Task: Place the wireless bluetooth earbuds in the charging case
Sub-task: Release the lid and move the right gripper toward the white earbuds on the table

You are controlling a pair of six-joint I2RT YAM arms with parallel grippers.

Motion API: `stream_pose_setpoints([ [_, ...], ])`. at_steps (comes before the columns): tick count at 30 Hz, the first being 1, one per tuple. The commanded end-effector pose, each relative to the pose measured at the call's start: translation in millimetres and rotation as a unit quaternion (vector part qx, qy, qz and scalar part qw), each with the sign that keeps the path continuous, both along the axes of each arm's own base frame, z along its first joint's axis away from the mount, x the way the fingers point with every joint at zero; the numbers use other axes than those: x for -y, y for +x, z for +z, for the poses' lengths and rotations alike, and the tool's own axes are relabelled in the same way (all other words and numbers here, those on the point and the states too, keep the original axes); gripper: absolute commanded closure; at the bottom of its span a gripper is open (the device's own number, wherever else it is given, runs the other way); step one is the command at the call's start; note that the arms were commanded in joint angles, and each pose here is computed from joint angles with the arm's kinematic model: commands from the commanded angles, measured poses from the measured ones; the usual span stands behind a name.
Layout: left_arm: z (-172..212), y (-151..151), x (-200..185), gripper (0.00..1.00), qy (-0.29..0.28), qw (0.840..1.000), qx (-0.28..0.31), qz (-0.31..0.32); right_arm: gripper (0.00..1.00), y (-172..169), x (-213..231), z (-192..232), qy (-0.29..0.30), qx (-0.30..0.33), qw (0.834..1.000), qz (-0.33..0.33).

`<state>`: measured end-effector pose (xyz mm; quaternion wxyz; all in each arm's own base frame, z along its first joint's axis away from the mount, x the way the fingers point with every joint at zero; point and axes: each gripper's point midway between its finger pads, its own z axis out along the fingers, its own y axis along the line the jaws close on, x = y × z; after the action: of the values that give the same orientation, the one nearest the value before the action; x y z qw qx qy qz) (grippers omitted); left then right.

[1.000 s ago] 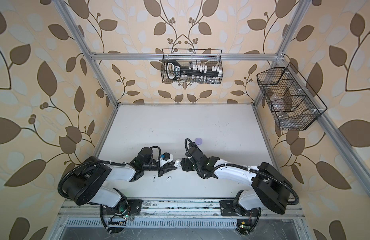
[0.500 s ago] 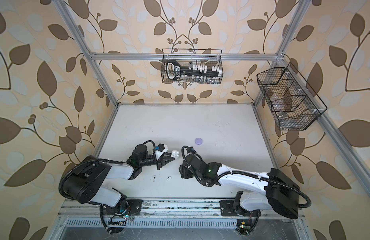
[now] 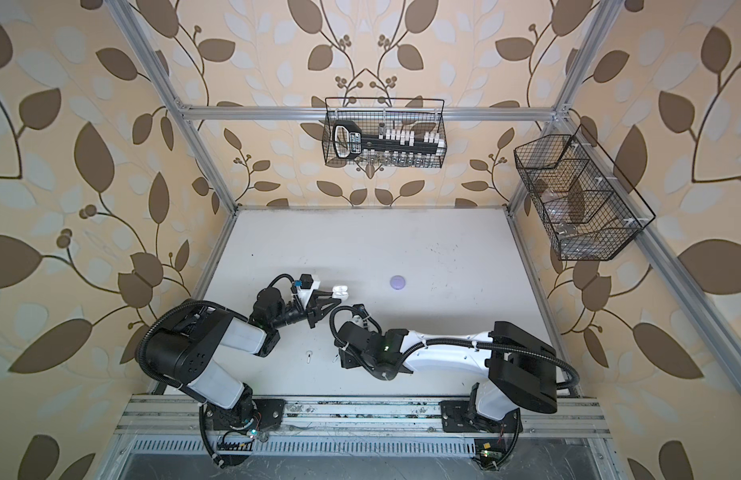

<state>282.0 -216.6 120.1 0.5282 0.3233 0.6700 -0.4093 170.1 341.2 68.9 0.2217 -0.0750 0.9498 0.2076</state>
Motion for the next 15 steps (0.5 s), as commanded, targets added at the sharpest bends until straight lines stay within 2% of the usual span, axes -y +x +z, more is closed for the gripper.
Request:
stream_pose_setpoints([
  [1, 18, 0, -1, 0.91, -0.020, 0.999, 0.044, -0.001, 0.44, -2, -6, -8, 0.000, -0.028, 0.999, -0.025],
  [12, 14, 5, -4, 0.90, -0.012, 0.999, 0.046, 0.015, 0.57, -6, -31, -23, -0.024, -0.065, 0.997, -0.032],
  [15, 14, 5, -4, 0.90, -0.011, 0.999, 0.047, 0.015, 0.58, -7, -33, -29, -0.035, -0.070, 0.996, -0.035],
])
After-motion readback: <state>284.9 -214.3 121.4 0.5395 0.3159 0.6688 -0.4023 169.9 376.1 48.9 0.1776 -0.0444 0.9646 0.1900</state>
